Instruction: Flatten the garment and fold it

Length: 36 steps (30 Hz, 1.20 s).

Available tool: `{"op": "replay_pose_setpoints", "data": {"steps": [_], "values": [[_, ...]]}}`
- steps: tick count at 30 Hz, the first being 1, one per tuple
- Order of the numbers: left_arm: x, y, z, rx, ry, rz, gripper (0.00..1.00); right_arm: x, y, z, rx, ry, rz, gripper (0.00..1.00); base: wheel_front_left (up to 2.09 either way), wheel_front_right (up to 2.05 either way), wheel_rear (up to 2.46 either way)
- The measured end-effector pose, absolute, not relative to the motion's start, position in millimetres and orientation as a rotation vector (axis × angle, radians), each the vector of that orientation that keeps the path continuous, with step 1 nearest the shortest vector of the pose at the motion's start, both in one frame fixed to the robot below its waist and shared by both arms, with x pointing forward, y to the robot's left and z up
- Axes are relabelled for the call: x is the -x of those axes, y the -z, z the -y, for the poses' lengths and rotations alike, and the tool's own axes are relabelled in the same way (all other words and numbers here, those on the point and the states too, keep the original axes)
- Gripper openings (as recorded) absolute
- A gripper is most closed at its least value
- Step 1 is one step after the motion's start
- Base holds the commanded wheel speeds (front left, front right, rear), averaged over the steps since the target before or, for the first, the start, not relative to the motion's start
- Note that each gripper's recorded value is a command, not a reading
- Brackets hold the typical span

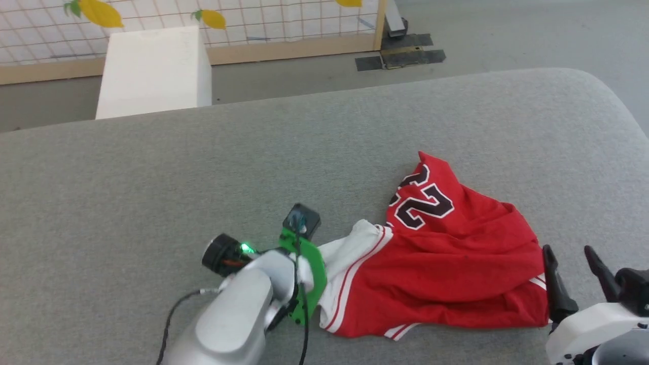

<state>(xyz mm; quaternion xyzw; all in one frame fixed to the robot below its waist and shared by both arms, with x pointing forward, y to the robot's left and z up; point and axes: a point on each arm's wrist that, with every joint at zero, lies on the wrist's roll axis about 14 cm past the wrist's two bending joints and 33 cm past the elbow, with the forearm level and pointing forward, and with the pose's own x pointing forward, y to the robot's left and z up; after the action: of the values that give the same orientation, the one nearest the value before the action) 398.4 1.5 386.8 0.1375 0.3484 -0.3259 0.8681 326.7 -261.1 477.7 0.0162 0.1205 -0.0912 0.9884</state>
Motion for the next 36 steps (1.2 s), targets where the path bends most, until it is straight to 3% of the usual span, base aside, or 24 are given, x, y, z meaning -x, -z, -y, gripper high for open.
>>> {"op": "replay_pose_setpoints", "data": {"steps": [1,2,3,4,9,16,22,27,28,29,36], "values": [[-397.4,-382.8,-2.8,-0.316,0.687,-0.771,1.0,-325.7,-476.2,261.0,-0.034,0.184,-0.247,1.0,0.0,0.0,0.0],[-397.2,-381.6,-2.5,-0.33,0.692,-0.797,0.64,-324.8,-475.0,261.2,-0.035,0.185,-0.251,1.0,0.0,0.0,0.0],[-396.3,-380.7,-1.3,-0.338,0.699,-0.822,0.13,-323.9,-473.7,261.2,-0.036,0.187,-0.255,1.0,0.0,0.0,0.0],[-395.6,-381.3,0.3,-0.332,0.706,-0.837,0.0,-323.3,-472.6,260.9,-0.038,0.186,-0.259,1.0,0.0,0.0,0.0],[-405.9,-397.0,-3.2,-0.233,0.68,-0.73,0.0,-326.2,-469.7,252.4,-0.057,0.161,-0.264,1.0,0.0,0.0,0.0],[-431.0,-427.5,-95.8,0.173,0.242,-0.496,0.0,-336.6,-474.7,233.7,-0.063,0.098,-0.24,1.0,0.0,0.0,0.0],[-394.9,-412.6,-204.1,0.215,-0.118,-0.469,0.0,-349.4,-477.0,210.7,-0.061,0.022,-0.235,1.0,0.0,0.0,0.0],[-357.0,-399.6,-243.6,0.236,-0.259,-0.501,0.0,-358.5,-477.5,190.6,-0.061,-0.043,-0.24,1.0,0.0,0.0,0.0],[-350.6,-398.1,-248.2,0.245,-0.279,-0.501,0.79,-360.3,-477.3,186.2,-0.06,-0.057,-0.243,1.0,0.0,0.0,0.0],[-346.3,-397.3,-250.7,0.248,-0.289,-0.5,1.0,-361.6,-477.4,183.0,-0.061,-0.066,-0.243,1.0,0.0,0.0,0.0],[-346.0,-430.7,-255.6,0.192,-0.302,-0.281,1.0,-368.1,-477.7,167.8,-0.059,-0.114,-0.244,1.0,0.0,0.0,0.0]]}}
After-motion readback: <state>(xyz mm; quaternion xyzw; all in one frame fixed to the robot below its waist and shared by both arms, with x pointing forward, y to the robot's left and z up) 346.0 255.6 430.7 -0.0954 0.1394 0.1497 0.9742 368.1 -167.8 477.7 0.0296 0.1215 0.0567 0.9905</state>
